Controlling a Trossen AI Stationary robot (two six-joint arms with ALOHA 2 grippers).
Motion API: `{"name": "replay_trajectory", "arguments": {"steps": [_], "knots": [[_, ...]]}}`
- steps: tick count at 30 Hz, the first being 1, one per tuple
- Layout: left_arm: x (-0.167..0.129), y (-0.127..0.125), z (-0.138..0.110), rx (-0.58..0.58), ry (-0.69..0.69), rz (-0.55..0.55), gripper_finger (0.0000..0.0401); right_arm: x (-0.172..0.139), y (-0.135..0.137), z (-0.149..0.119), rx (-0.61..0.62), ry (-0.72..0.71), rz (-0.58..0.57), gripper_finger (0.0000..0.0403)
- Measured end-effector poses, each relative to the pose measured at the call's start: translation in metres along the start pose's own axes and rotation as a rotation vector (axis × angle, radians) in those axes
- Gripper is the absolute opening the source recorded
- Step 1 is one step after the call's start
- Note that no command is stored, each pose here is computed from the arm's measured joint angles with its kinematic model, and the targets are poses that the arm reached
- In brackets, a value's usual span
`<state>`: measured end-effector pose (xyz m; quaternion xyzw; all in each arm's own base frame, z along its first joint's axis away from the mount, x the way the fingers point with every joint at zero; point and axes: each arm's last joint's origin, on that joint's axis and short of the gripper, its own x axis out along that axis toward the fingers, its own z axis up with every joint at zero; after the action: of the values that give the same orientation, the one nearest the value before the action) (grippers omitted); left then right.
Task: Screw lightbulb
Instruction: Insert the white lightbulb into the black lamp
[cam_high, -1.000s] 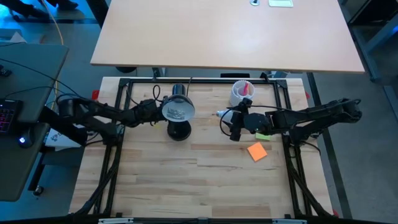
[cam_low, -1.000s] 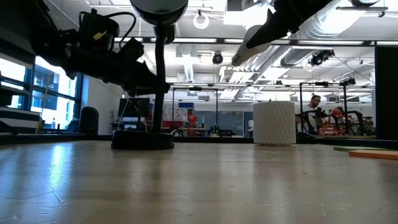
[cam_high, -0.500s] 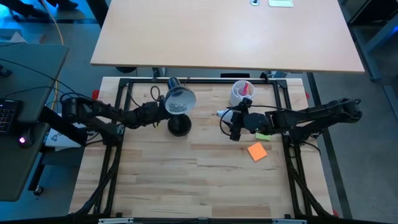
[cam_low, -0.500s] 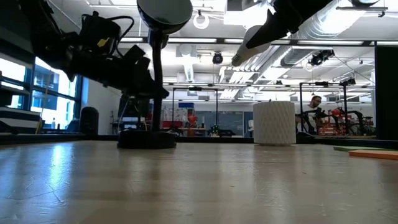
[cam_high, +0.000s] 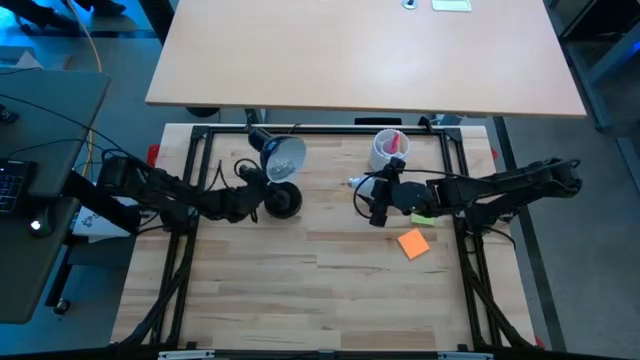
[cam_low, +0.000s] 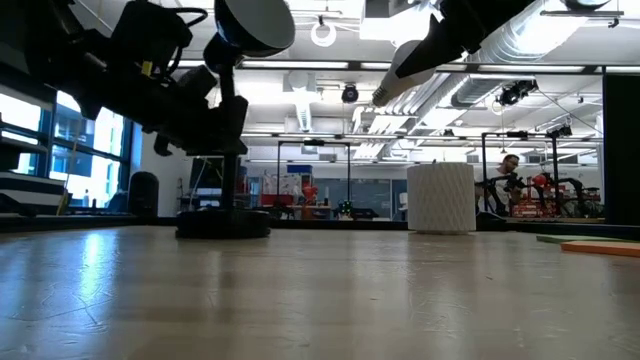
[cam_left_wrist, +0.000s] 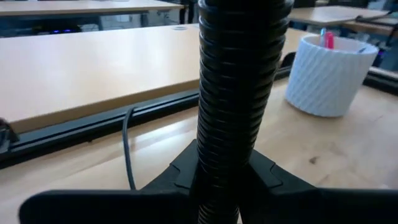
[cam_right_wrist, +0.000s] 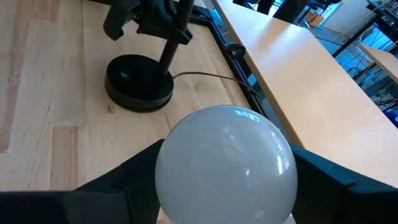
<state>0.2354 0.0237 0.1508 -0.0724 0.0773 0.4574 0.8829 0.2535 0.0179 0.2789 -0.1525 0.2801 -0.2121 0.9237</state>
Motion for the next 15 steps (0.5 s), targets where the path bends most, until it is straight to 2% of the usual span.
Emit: {"name": "replay_trajectory", "arguments": {"steps": [3,6,13,15], "knots": [[-0.0017,-0.0060,0.0006,0.035,0.025,-0.001,0.0057,0.0000,0.0000,0.0000,0.000,0.000,0.000,0.0264],[-0.0030,-0.0090,0.0003,0.108,0.045,-0.010,0.0077,0.0000,-0.0001,0.0002,0.001,-0.001,-0.001,0.0264],[-0.0062,-0.0105,0.0008,0.217,0.092,-0.119,0.0168,0.0001,-0.0001,0.0003,0.002,-0.003,-0.001,0.0264],[-0.0085,-0.0080,0.0020,0.245,0.109,-0.121,0.0196,0.0001,-0.0001,0.0004,0.002,-0.003,-0.001,0.0264]]}}
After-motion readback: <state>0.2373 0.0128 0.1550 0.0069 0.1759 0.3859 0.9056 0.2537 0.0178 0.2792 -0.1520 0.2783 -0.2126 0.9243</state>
